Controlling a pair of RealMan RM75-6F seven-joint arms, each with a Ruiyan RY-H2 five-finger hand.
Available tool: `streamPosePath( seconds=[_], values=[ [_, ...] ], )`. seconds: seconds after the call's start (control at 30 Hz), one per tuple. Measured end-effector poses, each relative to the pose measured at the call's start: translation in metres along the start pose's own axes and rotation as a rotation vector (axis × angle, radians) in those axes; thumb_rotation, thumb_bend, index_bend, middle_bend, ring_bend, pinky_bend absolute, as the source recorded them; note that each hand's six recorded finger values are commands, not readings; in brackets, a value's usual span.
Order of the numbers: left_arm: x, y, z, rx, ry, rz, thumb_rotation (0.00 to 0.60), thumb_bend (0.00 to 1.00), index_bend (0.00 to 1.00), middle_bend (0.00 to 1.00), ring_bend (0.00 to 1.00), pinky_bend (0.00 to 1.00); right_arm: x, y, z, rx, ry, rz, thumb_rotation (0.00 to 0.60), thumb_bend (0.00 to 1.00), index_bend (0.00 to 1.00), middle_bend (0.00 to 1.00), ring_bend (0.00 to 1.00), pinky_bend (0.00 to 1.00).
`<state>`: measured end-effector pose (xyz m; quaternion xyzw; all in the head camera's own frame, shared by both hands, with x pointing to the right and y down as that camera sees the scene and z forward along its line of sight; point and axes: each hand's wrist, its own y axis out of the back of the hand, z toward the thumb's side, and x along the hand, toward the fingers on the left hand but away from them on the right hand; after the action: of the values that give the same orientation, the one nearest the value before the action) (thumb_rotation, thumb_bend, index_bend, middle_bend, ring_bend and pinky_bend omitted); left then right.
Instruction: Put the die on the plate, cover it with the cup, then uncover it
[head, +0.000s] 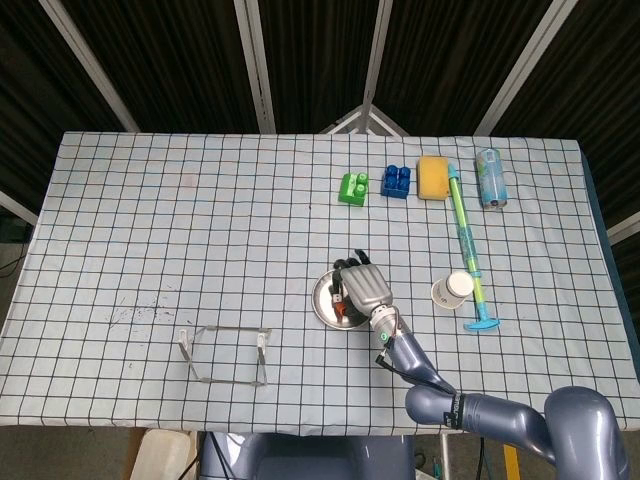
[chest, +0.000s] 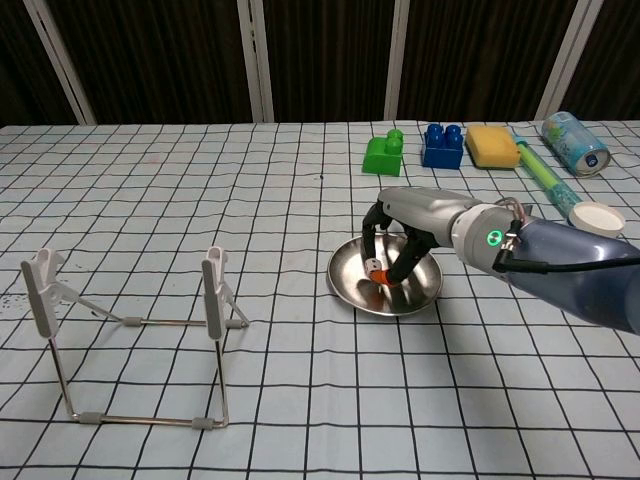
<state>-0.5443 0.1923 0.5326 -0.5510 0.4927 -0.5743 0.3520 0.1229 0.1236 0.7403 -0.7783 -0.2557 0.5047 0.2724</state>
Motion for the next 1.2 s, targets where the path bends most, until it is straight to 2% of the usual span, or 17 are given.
streamPosePath(
  seconds=[0.27, 0.37, 0.43, 0.53, 0.63, 0.93, 1.07, 1.2],
  values=[
    [-0.001, -0.002, 0.003, 0.007, -0.019, 0.006, 0.600, 0.68, 0.29, 0.00, 0.00, 0.03, 0.002, -0.004, -0.010, -0.004, -0.016, 0.007, 0.600, 0.41, 0.56, 0.25, 0.21, 0.02],
    [-0.001, -0.003, 0.003, 0.009, -0.020, 0.005, 0.600, 0.68, 0.29, 0.00, 0.00, 0.03, 0.002, -0.004, -0.013, 0.004, -0.021, 0.005, 0.600, 0.32, 0.43, 0.24, 0.20, 0.02],
    [-0.001, -0.003, 0.003, 0.009, -0.017, 0.004, 0.600, 0.68, 0.29, 0.00, 0.00, 0.03, 0.002, -0.003, -0.014, 0.005, -0.024, 0.005, 0.600, 0.20, 0.27, 0.23, 0.18, 0.02],
    [0.000, -0.003, 0.003, 0.011, -0.015, 0.000, 0.600, 0.68, 0.29, 0.00, 0.00, 0.03, 0.004, -0.001, -0.015, 0.004, -0.023, 0.012, 0.600, 0.11, 0.11, 0.19, 0.16, 0.02],
    [0.000, -0.004, 0.003, 0.013, -0.016, 0.000, 0.600, 0.68, 0.29, 0.00, 0.00, 0.03, 0.006, 0.006, -0.014, 0.008, -0.018, 0.013, 0.600, 0.06, 0.02, 0.17, 0.14, 0.02],
    [-0.001, -0.002, 0.002, 0.015, -0.008, 0.004, 0.600, 0.68, 0.29, 0.00, 0.00, 0.03, 0.021, 0.029, -0.014, 0.032, -0.008, 0.000, 0.600, 0.04, 0.00, 0.16, 0.12, 0.01],
    [-0.001, -0.001, 0.001, 0.013, -0.004, 0.012, 0.600, 0.68, 0.29, 0.00, 0.00, 0.03, 0.035, 0.057, -0.022, 0.038, -0.014, -0.044, 0.600, 0.03, 0.03, 0.16, 0.13, 0.01],
    [-0.001, 0.002, 0.002, 0.005, -0.008, 0.028, 0.600, 0.68, 0.29, 0.00, 0.00, 0.03, 0.055, 0.095, -0.051, 0.069, -0.079, -0.143, 0.600, 0.03, 0.07, 0.16, 0.15, 0.01]
  ],
)
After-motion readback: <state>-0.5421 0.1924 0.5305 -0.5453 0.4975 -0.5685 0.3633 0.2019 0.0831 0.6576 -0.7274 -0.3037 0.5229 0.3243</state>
